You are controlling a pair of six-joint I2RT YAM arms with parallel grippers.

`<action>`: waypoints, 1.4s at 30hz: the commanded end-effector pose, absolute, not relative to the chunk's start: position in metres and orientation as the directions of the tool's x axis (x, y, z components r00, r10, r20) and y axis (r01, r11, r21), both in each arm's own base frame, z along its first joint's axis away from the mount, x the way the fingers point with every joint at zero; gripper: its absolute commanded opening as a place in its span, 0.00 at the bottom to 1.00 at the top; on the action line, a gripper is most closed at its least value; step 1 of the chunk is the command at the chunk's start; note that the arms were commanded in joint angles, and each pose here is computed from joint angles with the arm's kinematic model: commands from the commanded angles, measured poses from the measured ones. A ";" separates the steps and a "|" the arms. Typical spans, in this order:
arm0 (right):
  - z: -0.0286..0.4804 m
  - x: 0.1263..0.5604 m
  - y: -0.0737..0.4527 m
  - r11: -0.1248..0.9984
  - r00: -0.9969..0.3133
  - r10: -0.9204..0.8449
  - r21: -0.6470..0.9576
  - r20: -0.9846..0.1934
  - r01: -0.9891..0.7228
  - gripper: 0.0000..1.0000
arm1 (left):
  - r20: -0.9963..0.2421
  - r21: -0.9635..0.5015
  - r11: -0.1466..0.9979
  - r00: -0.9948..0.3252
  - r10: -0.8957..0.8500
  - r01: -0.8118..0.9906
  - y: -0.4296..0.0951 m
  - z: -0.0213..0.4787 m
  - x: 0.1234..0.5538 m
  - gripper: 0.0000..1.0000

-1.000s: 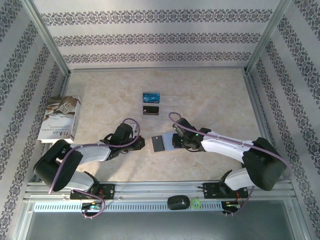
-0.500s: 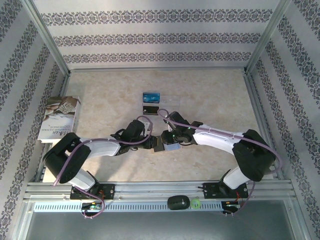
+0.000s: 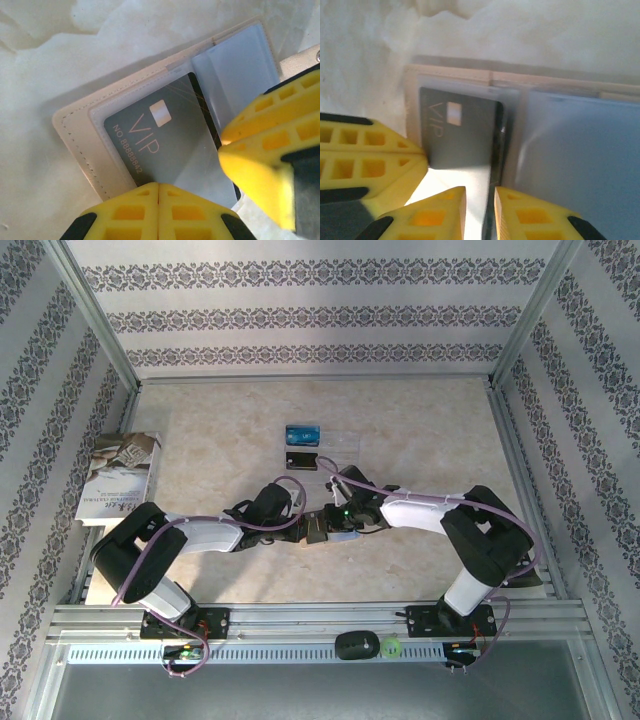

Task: Take the credit cards out of the card holder

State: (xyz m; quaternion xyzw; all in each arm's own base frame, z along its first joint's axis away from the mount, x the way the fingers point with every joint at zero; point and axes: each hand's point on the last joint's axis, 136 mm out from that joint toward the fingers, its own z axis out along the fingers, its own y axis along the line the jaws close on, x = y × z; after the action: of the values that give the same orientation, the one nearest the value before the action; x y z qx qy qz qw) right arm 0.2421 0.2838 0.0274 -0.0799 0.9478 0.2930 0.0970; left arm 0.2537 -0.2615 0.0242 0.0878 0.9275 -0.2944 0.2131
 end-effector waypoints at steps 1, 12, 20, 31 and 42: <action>0.028 0.243 0.285 0.794 -0.977 -0.046 0.587 -0.206 -0.161 0.25 | -0.388 -0.438 0.866 -0.920 0.059 0.240 -0.236 -0.006 0.243 0.07; 0.021 0.241 0.291 0.750 -0.988 -0.031 0.650 -0.150 -0.122 0.15 | -0.367 -0.457 0.859 -0.929 0.054 0.230 -0.235 -0.015 0.245 0.03; 0.019 0.245 0.283 0.756 -0.988 0.020 0.649 -0.155 -0.087 0.00 | -0.361 -0.457 0.861 -0.931 0.048 0.222 -0.231 -0.014 0.244 0.02; 0.022 0.246 0.242 0.789 -0.975 0.124 0.614 -0.186 -0.016 0.00 | -0.349 -0.474 0.859 -0.937 0.018 0.193 -0.223 -0.016 0.243 0.00; 0.032 0.238 0.225 0.835 -0.975 0.076 0.548 -0.210 -0.053 0.00 | -0.360 -0.489 0.850 -0.933 0.007 0.195 -0.220 -0.011 0.246 0.00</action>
State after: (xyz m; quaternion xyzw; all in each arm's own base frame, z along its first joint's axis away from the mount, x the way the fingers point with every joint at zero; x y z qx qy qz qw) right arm 0.2403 0.2437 0.0401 0.0034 0.9359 0.3334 0.1135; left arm 0.2642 -0.2517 0.0201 0.0738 0.9186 -0.3205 0.2191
